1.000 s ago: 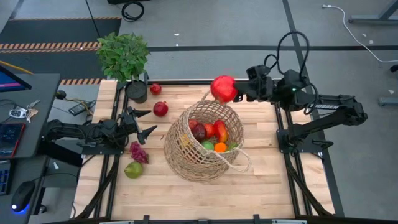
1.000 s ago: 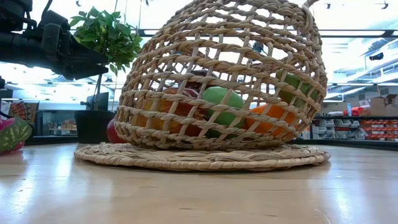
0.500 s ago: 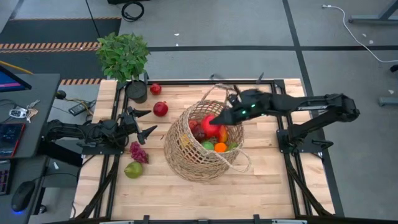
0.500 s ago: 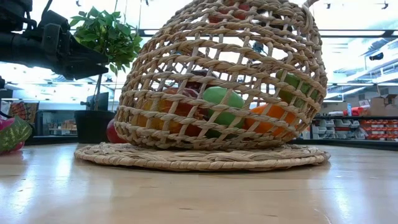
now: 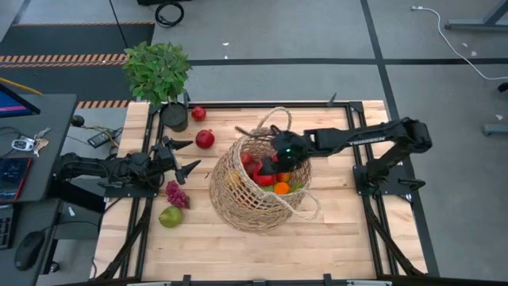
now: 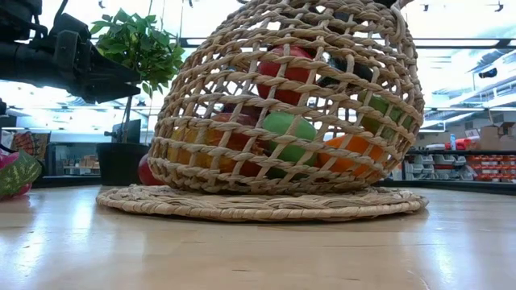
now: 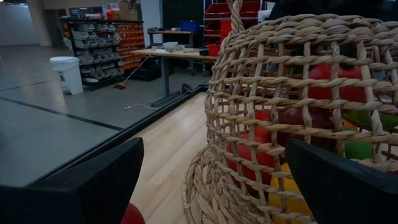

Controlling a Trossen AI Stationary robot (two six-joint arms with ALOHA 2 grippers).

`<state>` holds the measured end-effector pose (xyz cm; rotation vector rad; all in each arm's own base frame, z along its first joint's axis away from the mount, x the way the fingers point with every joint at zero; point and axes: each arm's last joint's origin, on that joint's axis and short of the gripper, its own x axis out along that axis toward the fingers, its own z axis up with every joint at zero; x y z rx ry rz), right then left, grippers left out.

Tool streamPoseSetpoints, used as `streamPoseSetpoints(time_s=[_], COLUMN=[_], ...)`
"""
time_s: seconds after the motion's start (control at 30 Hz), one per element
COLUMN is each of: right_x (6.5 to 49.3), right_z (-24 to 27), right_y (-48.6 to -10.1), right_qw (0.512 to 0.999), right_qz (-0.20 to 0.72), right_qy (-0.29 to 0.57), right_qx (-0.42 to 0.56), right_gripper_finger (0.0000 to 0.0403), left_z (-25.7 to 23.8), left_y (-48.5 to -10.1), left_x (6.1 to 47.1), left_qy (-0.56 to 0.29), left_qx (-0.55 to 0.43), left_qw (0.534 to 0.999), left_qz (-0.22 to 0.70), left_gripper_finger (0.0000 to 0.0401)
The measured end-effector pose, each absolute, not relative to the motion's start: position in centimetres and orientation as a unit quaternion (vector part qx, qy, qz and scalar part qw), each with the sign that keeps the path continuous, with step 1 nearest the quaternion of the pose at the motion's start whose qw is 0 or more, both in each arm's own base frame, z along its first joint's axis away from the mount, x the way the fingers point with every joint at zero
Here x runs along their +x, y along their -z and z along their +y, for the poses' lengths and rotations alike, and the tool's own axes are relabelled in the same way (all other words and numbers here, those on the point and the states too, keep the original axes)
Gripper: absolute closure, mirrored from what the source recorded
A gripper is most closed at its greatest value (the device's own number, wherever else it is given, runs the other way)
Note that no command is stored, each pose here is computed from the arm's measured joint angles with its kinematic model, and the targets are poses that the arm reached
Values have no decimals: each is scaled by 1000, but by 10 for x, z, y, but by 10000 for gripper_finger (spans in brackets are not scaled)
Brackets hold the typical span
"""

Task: Build produce basket
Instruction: Put the red apple into the brown basket

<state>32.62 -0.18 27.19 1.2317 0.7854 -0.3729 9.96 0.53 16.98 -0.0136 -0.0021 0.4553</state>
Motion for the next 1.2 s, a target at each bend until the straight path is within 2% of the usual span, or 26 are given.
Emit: streamPoseSetpoints(time_s=[0.13, 0.27, 0.53, 0.67, 0.8, 0.97, 1.2], right_x=[339, 349, 355, 355, 354, 346, 326], right_z=[2, 4, 4, -1, -8, -15, -19], right_y=[-263, -260, -263, -262, -264, -287, -328], right_qw=[725, 728, 762, 759, 754, 762, 788], right_qz=[437, 477, 475, 478, 475, 453, 414], right_qy=[138, 94, 49, 43, 40, 34, 74], right_qx=[513, 483, 438, 441, 451, 461, 449], right_gripper_finger=[34, 34, 31, 10, 8, 8, 8], left_z=[5, 5, 5, 5, 5, 5, 5], left_y=[-170, -170, -170, -170, -170, -170, -170], left_x=[100, 100, 100, 100, 100, 100, 100], left_qy=[-226, -226, -226, -226, -226, -226, -226], left_qx=[-7, -7, -7, -7, -7, -7, -7], left_qw=[974, 974, 974, 974, 974, 974, 974], left_qz=[-1, -1, -1, -1, -1, -1, -1], left_gripper_finger=[3, 3, 3, 3, 3, 3, 3])
